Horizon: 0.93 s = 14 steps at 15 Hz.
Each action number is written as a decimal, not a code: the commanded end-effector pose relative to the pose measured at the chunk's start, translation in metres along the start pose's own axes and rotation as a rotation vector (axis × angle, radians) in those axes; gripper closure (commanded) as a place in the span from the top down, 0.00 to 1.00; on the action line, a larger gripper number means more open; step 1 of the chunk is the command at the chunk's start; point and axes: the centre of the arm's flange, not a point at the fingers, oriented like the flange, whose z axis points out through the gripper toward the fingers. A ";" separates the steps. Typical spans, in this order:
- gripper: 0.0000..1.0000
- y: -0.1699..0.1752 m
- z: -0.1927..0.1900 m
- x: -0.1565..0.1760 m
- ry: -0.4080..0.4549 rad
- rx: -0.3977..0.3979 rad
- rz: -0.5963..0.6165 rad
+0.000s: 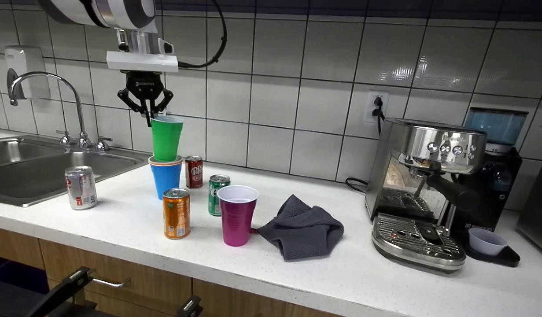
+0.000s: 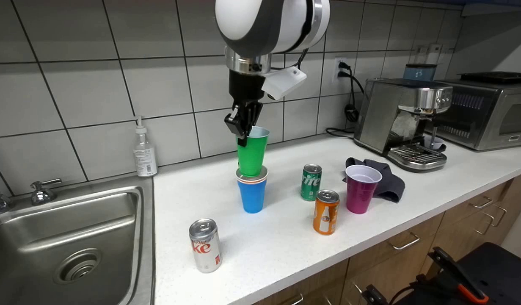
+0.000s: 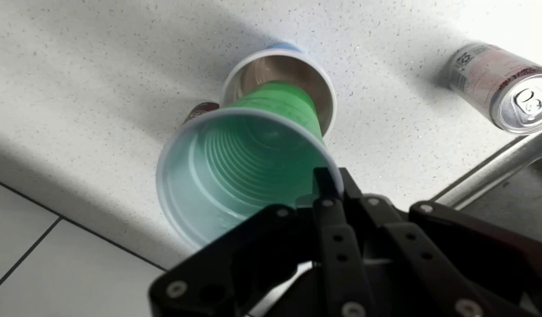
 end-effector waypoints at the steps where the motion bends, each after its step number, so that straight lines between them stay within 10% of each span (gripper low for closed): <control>1: 0.01 -0.001 0.005 -0.001 -0.005 -0.011 -0.025; 14: 0.01 -0.012 0.027 -0.005 -0.012 -0.026 -0.052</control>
